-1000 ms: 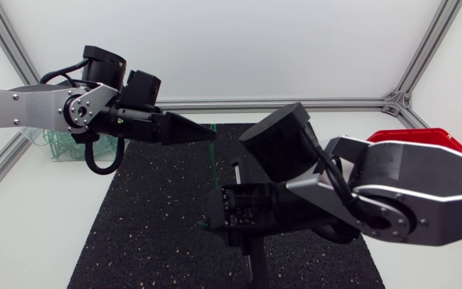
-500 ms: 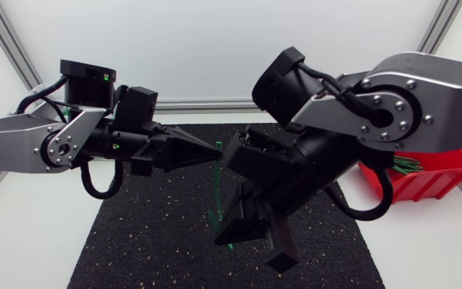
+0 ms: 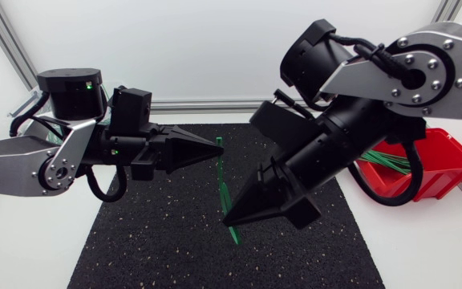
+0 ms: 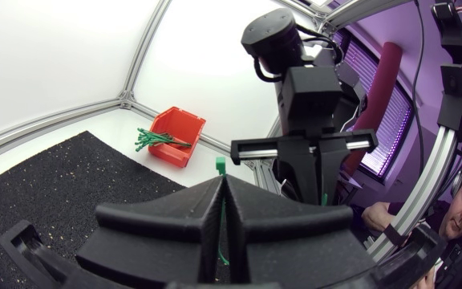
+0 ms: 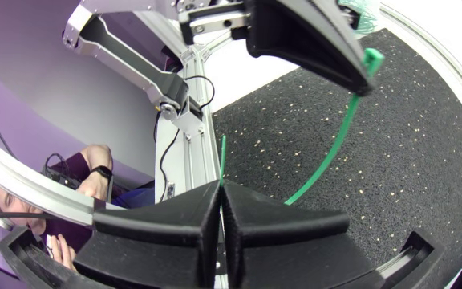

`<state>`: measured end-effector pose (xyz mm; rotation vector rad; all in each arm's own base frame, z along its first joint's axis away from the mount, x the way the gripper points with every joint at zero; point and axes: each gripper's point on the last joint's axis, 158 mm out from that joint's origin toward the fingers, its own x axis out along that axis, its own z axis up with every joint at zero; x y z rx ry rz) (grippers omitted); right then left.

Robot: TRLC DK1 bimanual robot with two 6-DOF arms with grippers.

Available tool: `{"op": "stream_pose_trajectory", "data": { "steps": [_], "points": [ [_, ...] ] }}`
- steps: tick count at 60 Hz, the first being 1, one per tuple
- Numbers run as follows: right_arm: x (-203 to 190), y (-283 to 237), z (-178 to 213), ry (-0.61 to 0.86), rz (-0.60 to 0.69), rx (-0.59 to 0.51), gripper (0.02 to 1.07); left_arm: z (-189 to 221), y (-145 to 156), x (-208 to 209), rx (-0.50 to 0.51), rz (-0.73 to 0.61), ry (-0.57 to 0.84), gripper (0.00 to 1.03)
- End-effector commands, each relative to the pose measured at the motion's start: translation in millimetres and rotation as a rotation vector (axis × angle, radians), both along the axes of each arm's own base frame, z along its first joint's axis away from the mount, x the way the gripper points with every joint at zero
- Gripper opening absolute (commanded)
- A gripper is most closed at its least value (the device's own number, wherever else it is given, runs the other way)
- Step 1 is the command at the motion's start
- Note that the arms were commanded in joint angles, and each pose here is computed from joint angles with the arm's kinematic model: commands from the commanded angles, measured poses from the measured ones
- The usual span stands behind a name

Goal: Take a green cable tie from the red box, thread the tail through the head to close it, then place it in the transparent bin on the left.

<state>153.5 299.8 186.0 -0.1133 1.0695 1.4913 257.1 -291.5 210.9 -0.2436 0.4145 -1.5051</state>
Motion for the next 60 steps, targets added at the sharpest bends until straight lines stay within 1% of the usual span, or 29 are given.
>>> {"op": "stream_pose_trajectory", "data": {
  "steps": [1, 8, 20, 31, 37, 43, 52, 60],
  "points": [
    [3.5, 1.4, 8.9, 0.048, -0.041, 0.021, 0.07, 0.9, 1.1, -13.4, -0.011, -0.012, -0.029, 0.03],
    [-3.3, 4.6, 5.7, 0.133, -0.024, 0.017, 0.07, -1.0, 0.8, -18.6, -0.010, -0.021, -0.068, 0.03],
    [-21.5, 6.9, -2.2, 0.414, -0.007, -0.065, 0.07, 0.9, 2.6, -21.5, -0.012, -0.028, -0.153, 0.03],
    [-23.6, 10.5, 5.1, 0.496, 0.005, -0.063, 0.07, 3.4, 3.1, -25.3, -0.016, -0.042, -0.275, 0.03],
    [-27.4, 11.1, 11.5, 0.521, 0.010, -0.056, 0.07, 2.3, 3.8, -27.0, -0.018, -0.044, -0.298, 0.03],
    [-29.9, 11.3, 17.0, 0.594, -0.002, -0.063, 0.08, 3.0, 6.6, -30.8, -0.016, -0.026, -0.308, 0.03],
    [-26.2, 13.1, 22.1, 0.623, -0.004, -0.060, 0.08, 0.7, 5.0, -38.5, -0.011, 0.006, -0.346, 0.03],
    [-25.3, 14.4, 25.5, 0.649, -0.006, -0.039, 0.08, 8.3, 3.1, -48.8, -0.018, 0.036, -0.397, 0.03]
  ]
}}
